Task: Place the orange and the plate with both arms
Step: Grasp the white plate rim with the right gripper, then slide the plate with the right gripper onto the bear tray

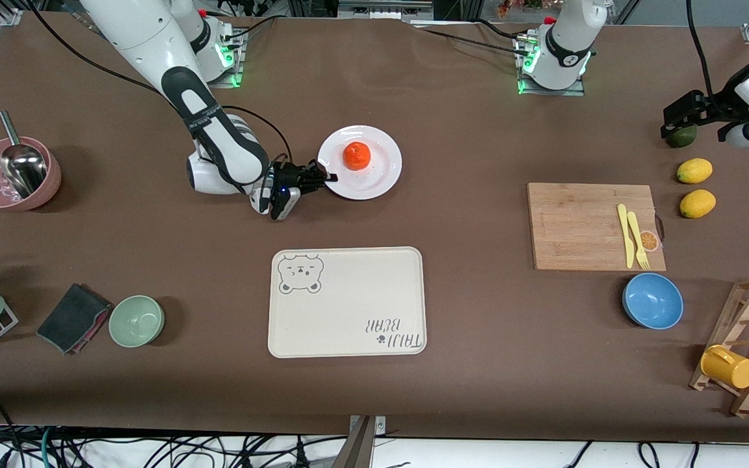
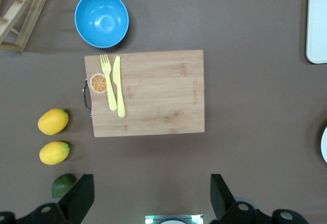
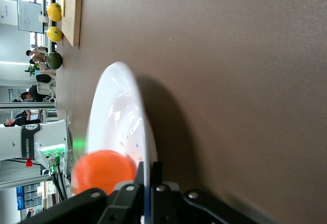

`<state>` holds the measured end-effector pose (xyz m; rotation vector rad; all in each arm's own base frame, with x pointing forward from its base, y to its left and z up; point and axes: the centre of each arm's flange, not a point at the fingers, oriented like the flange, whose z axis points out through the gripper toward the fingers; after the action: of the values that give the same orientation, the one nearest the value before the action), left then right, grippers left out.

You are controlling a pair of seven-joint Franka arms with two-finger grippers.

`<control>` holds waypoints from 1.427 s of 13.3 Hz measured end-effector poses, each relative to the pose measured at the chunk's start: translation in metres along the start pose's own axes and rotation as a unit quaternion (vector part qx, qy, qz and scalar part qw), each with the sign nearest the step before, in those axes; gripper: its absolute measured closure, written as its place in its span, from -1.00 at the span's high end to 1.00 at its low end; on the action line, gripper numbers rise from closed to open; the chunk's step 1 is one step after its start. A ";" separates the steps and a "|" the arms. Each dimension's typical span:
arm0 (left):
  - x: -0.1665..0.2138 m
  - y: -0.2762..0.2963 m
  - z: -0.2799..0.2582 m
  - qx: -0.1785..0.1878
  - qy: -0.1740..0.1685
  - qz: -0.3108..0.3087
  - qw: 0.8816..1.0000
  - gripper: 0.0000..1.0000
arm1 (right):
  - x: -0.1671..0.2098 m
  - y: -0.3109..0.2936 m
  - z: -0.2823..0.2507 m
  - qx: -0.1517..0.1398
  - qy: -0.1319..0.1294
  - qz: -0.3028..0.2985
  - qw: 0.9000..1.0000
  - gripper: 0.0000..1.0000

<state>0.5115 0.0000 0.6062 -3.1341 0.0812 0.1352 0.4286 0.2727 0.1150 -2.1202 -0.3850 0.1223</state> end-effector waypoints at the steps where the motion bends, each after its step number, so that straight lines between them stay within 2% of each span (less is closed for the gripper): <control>1: 0.001 0.002 -0.001 -0.003 0.005 0.002 1.000 1.00 | 0.000 0.000 0.000 0.000 0.000 0.000 1.000 -0.93; 4: 0.003 0.006 -0.001 -0.007 0.009 0.003 1.000 1.00 | 0.002 0.002 -0.003 -0.001 0.004 0.001 1.000 -0.93; 9: 0.004 0.016 -0.006 -0.003 0.015 0.010 1.000 1.00 | 0.042 0.000 -0.036 0.008 0.043 -0.007 0.999 -0.93; 12: 0.004 0.014 -0.006 -0.004 0.016 0.008 1.000 1.00 | 0.094 -0.005 -0.083 -0.005 0.073 -0.010 0.997 -0.93; 15: 0.005 0.013 -0.005 -0.004 0.014 0.008 1.000 1.00 | 0.154 -0.016 -0.123 -0.018 0.096 0.021 0.995 -0.93; 19: 0.006 0.014 -0.005 -0.004 0.014 0.009 1.000 1.00 | 0.199 0.001 -0.123 -0.006 0.118 0.064 0.991 -0.93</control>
<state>0.5168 -0.0145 0.6108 -3.1436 0.1086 0.0909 0.6463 0.2371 0.1938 -2.1417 -0.1098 -0.0574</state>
